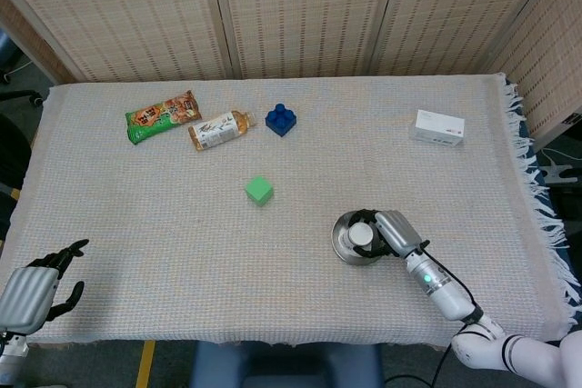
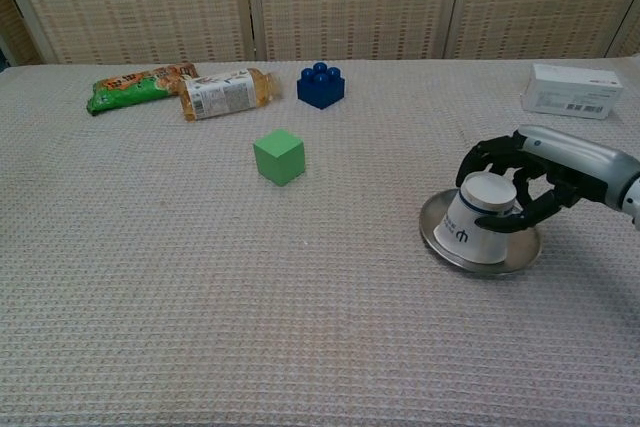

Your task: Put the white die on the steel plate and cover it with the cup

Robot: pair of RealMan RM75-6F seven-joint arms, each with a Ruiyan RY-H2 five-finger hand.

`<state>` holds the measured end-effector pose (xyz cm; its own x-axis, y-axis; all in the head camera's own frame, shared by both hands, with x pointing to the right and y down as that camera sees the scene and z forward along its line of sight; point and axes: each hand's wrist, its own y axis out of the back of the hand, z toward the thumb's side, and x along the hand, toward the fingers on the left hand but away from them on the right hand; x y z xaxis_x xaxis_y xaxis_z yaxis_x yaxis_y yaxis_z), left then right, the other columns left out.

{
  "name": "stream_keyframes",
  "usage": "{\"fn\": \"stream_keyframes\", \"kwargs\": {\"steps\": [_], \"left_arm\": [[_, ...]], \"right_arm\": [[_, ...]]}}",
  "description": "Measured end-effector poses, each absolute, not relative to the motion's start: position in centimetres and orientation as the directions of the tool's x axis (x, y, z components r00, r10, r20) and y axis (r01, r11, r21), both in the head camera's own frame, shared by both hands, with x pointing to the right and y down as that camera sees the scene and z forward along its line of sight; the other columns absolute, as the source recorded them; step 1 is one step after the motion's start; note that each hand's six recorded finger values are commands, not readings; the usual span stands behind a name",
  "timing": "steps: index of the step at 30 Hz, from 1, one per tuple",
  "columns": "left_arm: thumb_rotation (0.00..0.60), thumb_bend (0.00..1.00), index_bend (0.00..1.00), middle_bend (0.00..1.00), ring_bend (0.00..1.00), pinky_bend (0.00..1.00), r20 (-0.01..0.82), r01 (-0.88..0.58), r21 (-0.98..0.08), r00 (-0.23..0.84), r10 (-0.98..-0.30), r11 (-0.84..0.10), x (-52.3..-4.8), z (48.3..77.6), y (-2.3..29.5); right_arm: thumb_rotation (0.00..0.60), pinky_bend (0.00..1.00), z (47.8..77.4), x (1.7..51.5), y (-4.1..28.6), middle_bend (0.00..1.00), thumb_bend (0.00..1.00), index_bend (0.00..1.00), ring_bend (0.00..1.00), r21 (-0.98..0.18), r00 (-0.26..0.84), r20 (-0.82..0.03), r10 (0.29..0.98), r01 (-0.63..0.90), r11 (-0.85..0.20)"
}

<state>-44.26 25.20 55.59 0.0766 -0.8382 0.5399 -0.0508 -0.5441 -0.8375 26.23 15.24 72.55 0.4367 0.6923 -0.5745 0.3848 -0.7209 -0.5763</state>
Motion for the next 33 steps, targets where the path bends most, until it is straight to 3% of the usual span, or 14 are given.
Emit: {"fn": "stream_keyframes", "kwargs": {"steps": [7,11,22,27,33], "left_arm": [[0.6,0.44,0.15,0.29,0.35,0.47,0.543,-0.049,-0.836,0.078,-0.836,-0.547,-44.2,55.7,25.2],[0.6,0.44,0.15,0.29,0.35,0.47,0.543,-0.049,-0.835,0.077,-0.836,-0.547,-44.2,55.7,25.2],[0.6,0.44,0.15,0.29,0.35,0.47,0.546,-0.049,-0.834,0.077,-0.834,-0.55,-44.2,55.8,25.2],[0.6,0.44,0.15,0.29,0.35,0.47,0.546,-0.048,-0.834,0.078,-0.834,-0.55,-44.2,55.8,25.2],[0.6,0.44,0.15,0.29,0.35,0.47,0.546,-0.049,-0.834,0.078,-0.834,-0.55,-44.2,55.8,25.2]], "right_arm": [[0.6,0.66,72.2,27.0,14.1,0.52,0.15,0.59,0.42,-0.79,0.38,-0.472,0.795,0.217,-0.573],[0.6,0.66,72.4,26.9,14.3,0.52,0.15,0.59,0.42,-0.768,0.381,-0.485,0.787,0.245,-0.592],[0.6,0.66,72.4,26.3,15.5,0.52,0.15,0.59,0.42,-0.538,0.437,-0.578,0.689,0.431,-0.724],[0.6,0.66,72.3,26.5,15.1,0.52,0.15,0.59,0.42,-0.594,0.428,-0.556,0.712,0.394,-0.701],[0.6,0.66,72.2,27.1,14.1,0.52,0.15,0.59,0.42,-0.758,0.383,-0.479,0.79,0.274,-0.592]]}}
